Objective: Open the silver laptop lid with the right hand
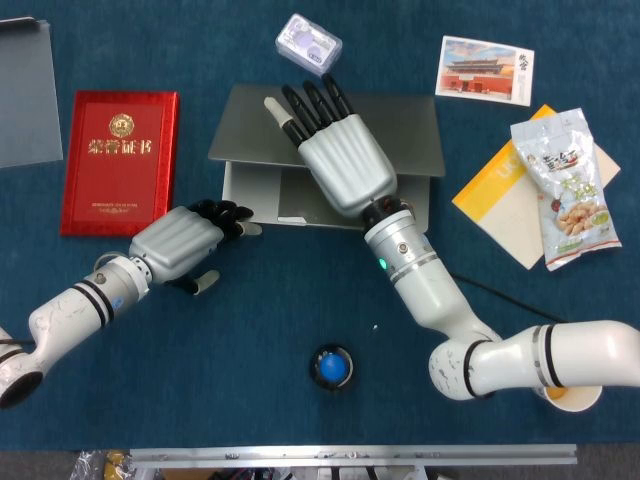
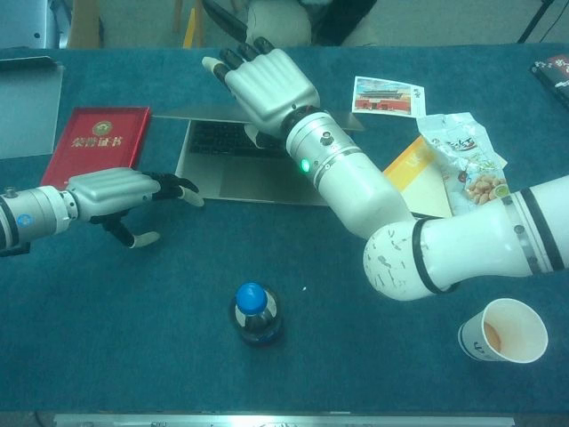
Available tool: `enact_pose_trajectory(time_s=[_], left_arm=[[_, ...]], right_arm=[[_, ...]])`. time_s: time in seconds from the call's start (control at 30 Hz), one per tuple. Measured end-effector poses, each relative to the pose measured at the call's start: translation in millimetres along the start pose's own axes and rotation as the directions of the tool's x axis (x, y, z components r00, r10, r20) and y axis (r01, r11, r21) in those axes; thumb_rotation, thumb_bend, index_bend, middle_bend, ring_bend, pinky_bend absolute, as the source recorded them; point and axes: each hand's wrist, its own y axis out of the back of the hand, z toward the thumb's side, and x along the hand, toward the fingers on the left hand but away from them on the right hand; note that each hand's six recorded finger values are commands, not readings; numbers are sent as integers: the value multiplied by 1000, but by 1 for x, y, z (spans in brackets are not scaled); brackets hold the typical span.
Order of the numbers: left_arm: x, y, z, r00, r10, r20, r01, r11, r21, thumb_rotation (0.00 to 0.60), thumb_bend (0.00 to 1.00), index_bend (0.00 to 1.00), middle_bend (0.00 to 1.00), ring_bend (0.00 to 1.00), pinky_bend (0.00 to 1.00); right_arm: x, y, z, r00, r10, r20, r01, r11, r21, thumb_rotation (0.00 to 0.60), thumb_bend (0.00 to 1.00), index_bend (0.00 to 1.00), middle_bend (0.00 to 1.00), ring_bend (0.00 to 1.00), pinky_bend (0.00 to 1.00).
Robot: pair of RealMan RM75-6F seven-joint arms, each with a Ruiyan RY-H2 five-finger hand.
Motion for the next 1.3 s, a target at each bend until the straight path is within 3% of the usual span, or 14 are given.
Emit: enact_pose_trajectory(time_s=[0.3, 0.7, 1.3], left_arm=[[0, -2, -1, 1000, -7, -3, 7, 1000, 1, 599, 417, 125, 58, 28, 0], [0, -2, 0, 1000, -8, -5, 8, 1000, 4, 598, 417, 125, 58, 28, 0], [-4, -1, -1, 1000, -7, -14, 7, 1000, 4, 597, 417, 125, 58, 28, 0]], right_arm=[[-3, 4, -6, 1000, -13, 21, 13, 1000, -4, 600, 364, 0, 64, 0, 23], [-13, 22, -35, 995, -54, 87, 54, 999, 4, 600, 364, 0, 64, 0, 23], [-39, 39, -101, 964, -91, 249, 85, 996, 34, 600, 359, 0, 61, 0, 23]])
